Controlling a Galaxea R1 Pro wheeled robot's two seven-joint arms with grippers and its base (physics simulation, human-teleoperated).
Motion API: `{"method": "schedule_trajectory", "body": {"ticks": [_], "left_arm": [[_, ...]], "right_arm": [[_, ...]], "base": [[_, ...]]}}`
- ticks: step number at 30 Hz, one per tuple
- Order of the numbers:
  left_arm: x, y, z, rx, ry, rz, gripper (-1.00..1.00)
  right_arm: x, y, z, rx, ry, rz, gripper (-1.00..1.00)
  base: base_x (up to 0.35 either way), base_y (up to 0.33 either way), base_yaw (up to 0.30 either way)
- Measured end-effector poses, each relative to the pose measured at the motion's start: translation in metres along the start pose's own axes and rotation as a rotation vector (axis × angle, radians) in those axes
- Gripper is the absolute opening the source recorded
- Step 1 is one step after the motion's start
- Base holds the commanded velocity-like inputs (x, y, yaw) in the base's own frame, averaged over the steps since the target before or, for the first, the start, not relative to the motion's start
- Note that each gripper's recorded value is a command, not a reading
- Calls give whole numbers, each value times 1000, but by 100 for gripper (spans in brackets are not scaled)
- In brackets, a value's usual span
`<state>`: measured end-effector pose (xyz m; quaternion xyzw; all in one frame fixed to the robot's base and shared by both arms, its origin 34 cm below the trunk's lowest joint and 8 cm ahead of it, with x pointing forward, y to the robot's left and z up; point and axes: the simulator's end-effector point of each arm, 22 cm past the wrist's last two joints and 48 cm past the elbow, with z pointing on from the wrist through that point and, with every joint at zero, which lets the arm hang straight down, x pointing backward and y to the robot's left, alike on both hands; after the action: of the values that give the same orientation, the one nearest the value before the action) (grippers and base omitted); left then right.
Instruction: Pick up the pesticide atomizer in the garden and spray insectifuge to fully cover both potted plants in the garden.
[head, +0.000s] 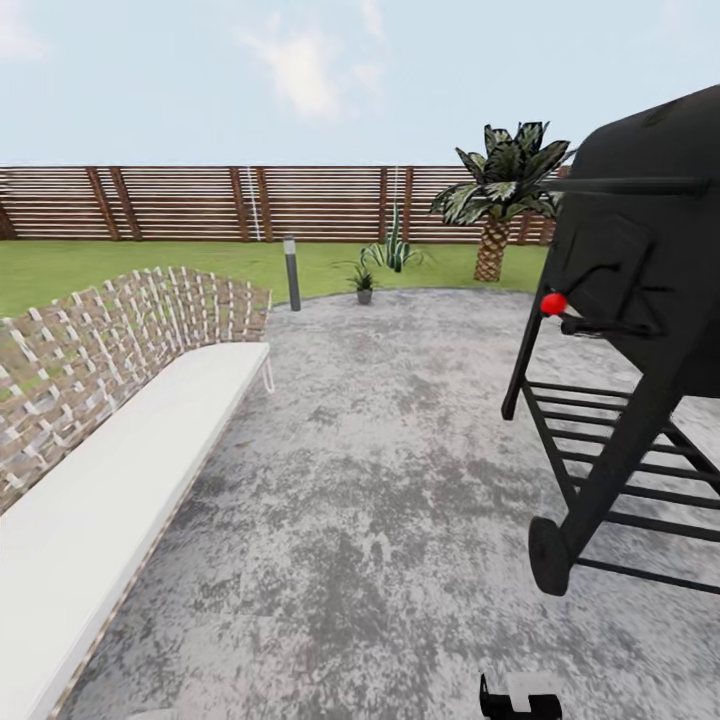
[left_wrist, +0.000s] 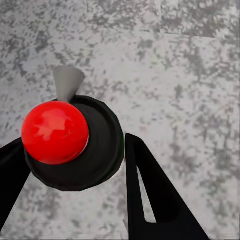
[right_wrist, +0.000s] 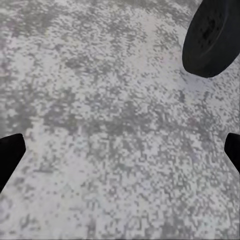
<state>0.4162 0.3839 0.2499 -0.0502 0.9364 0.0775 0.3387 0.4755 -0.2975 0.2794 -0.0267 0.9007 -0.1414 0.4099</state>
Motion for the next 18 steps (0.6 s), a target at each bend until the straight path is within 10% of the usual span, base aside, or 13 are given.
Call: {"method": "schedule_trajectory", "body": {"ticks": [18], "left_arm": [[1, 0, 0, 0, 1, 0, -100]], "right_arm": [[0, -2, 0, 2, 0, -2, 100]], "base": [[336, 0, 15]]}}
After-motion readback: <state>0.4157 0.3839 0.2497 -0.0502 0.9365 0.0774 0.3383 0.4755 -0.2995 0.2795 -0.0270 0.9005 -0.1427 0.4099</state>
